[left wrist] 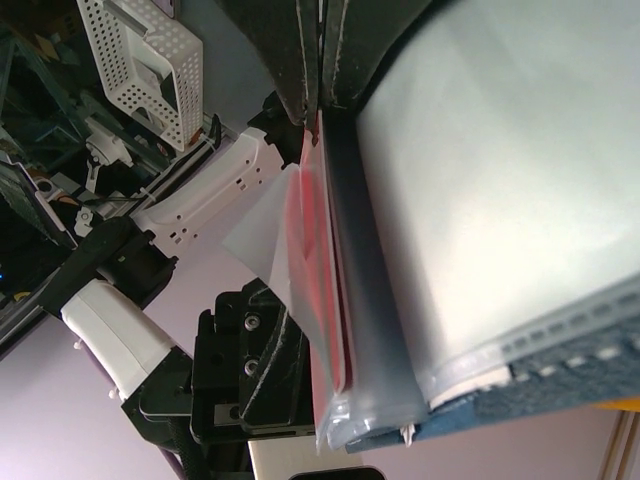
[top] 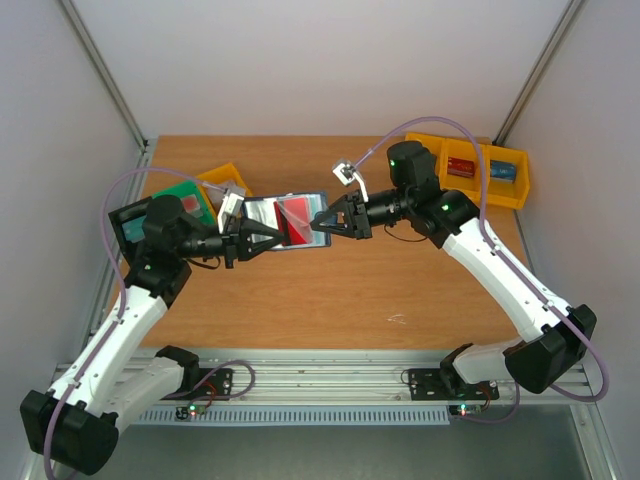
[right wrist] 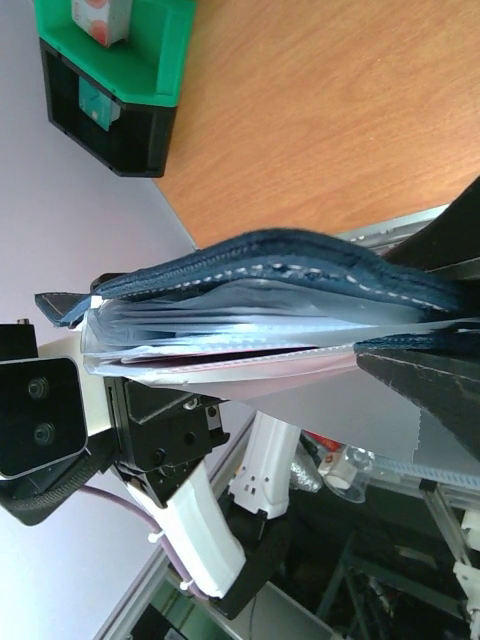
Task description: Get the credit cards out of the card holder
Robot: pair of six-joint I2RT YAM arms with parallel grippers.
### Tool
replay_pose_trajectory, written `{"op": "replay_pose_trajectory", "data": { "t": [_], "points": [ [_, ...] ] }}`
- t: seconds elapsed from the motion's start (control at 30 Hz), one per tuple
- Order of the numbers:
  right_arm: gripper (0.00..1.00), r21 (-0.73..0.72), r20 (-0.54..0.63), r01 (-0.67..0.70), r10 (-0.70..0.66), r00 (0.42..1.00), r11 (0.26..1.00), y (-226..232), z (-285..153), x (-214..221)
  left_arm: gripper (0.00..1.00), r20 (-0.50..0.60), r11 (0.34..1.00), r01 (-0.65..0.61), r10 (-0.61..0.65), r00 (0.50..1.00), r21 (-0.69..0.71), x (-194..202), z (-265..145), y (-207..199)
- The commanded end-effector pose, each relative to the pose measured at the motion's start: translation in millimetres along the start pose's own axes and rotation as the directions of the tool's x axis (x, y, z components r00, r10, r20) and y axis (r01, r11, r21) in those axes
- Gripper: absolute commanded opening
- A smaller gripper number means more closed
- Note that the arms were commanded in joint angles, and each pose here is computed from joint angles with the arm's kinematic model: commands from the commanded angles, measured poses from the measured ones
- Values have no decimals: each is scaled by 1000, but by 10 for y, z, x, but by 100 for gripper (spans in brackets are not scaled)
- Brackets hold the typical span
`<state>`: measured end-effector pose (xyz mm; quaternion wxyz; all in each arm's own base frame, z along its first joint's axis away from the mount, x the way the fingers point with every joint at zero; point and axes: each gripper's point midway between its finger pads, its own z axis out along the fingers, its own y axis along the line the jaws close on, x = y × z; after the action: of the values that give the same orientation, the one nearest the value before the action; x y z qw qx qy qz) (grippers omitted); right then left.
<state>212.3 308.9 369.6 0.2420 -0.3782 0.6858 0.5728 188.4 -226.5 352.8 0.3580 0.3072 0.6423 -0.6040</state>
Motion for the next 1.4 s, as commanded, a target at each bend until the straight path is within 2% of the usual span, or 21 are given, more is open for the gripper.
{"op": "replay_pose_trajectory", "data": {
  "t": [0.0, 0.33, 0.47, 0.73, 0.8, 0.87, 1.37],
  "points": [
    [1, 8, 16, 31, -31, 999, 999, 89, -76, -47, 1, 12, 997, -68, 68, 998, 35, -52, -7, -109],
    [1, 3, 29, 38, -38, 999, 999, 108, -74, -117, 18, -7, 999, -50, 50, 999, 21, 24, -13, -68],
    [1, -9, 30, 34, -34, 999, 999, 116, -65, -136, 20, -21, 998, -59, 60, 998, 13, 75, 13, -40],
    [1, -19, 29, 27, -26, 999, 999, 102, -49, -139, 14, -9, 996, -84, 84, 996, -13, 43, 83, 25],
    [1, -19, 30, 30, -29, 999, 999, 105, -50, -138, 6, -7, 996, -85, 85, 996, -13, 37, 83, 20],
    [1, -15, 28, 32, -31, 999, 999, 104, -54, -128, 3, -9, 996, -83, 82, 997, -13, 40, 79, 13],
    [1, 49, 47, 19, -21, 999, 999, -2, -289, -80, 0, 1, 999, -42, 42, 999, -30, 29, -38, 34]
  ]
}}
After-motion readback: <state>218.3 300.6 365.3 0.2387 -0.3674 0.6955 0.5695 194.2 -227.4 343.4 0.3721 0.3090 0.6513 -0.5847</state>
